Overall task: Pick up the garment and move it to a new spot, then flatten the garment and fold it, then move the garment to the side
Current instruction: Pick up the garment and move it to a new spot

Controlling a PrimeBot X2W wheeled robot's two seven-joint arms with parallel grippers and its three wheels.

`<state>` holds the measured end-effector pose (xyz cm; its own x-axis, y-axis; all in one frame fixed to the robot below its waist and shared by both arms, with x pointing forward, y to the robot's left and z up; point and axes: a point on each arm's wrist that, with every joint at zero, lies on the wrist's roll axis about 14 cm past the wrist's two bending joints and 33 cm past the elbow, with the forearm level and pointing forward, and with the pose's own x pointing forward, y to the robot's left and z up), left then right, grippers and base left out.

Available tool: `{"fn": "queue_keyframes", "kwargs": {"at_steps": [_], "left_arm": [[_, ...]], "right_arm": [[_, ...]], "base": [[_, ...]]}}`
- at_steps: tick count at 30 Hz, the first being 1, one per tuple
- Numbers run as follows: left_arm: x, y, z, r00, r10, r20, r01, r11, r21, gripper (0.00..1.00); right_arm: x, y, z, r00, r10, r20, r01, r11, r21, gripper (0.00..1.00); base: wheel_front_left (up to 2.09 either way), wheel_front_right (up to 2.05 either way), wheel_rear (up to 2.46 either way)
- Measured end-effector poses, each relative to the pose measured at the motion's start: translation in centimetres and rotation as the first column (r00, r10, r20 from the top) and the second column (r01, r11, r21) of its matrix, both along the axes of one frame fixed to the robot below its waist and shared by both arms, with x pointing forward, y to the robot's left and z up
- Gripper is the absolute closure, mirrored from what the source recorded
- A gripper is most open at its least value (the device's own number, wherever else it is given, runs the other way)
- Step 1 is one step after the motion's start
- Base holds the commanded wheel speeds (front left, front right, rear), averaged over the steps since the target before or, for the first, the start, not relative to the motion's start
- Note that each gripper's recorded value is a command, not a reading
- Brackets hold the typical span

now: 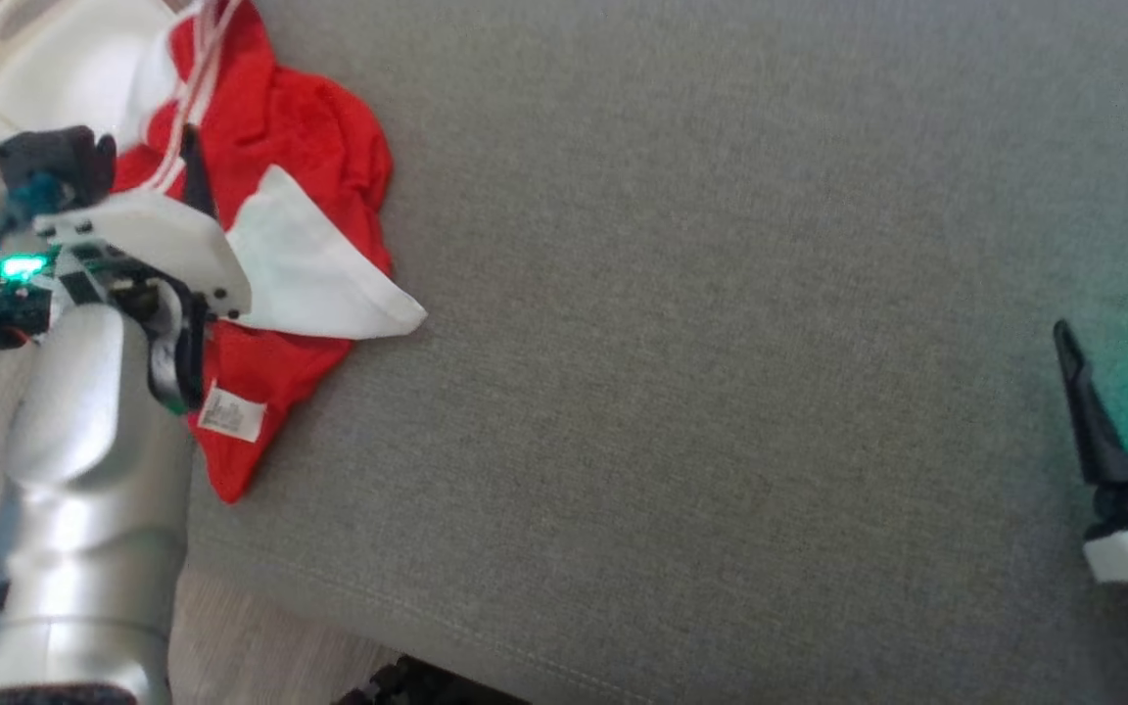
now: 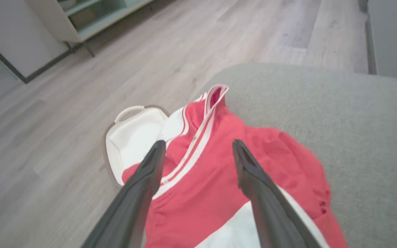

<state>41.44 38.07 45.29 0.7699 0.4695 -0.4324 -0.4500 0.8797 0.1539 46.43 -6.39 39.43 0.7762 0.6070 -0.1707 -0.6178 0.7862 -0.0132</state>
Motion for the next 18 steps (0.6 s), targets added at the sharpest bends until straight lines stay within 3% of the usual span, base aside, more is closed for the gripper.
{"fn": "queue_keyframes", "kwargs": {"at_steps": [5, 10, 11, 12, 18], "left_arm": [[0.1, -0.2, -5.6, 0.98, 0.038, -0.198, -0.069, 0.986, -0.153, 0.0], [-0.6, -1.4, -10.0, 0.943, 0.029, -0.332, -0.108, 0.969, -0.22, 0.0], [-0.1, -1.5, -10.1, 0.948, 0.026, -0.317, -0.101, 0.97, -0.223, 0.18], [0.5, -1.4, -9.9, 0.96, 0.031, -0.279, -0.094, 0.972, -0.216, 1.0], [3.7, -1.0, -6.7, 0.997, -0.01, -0.074, 0.002, 0.994, -0.112, 1.0]], "right_arm": [[1.5, -0.9, -0.7, 1.0, -0.008, 0.006, 0.008, 1.0, 0.003, 0.0], [1.7, -2.4, -1.3, 1.0, -0.031, -0.005, 0.031, 0.999, -0.018, 0.0], [1.8, -2.7, -1.4, 0.999, -0.039, -0.006, 0.039, 0.999, -0.02, 0.0], [1.8, -3.0, -1.4, 0.999, -0.047, -0.006, 0.047, 0.999, -0.022, 0.0], [1.8, -3.8, -0.8, 0.997, -0.072, 0.006, 0.072, 0.997, -0.025, 0.0]], "base": [[0.0, 0.0, 0.0], [0.0, 0.0, 0.0], [0.0, 0.0, 0.0], [0.0, 0.0, 0.0], [0.0, 0.0, 0.0]]}}
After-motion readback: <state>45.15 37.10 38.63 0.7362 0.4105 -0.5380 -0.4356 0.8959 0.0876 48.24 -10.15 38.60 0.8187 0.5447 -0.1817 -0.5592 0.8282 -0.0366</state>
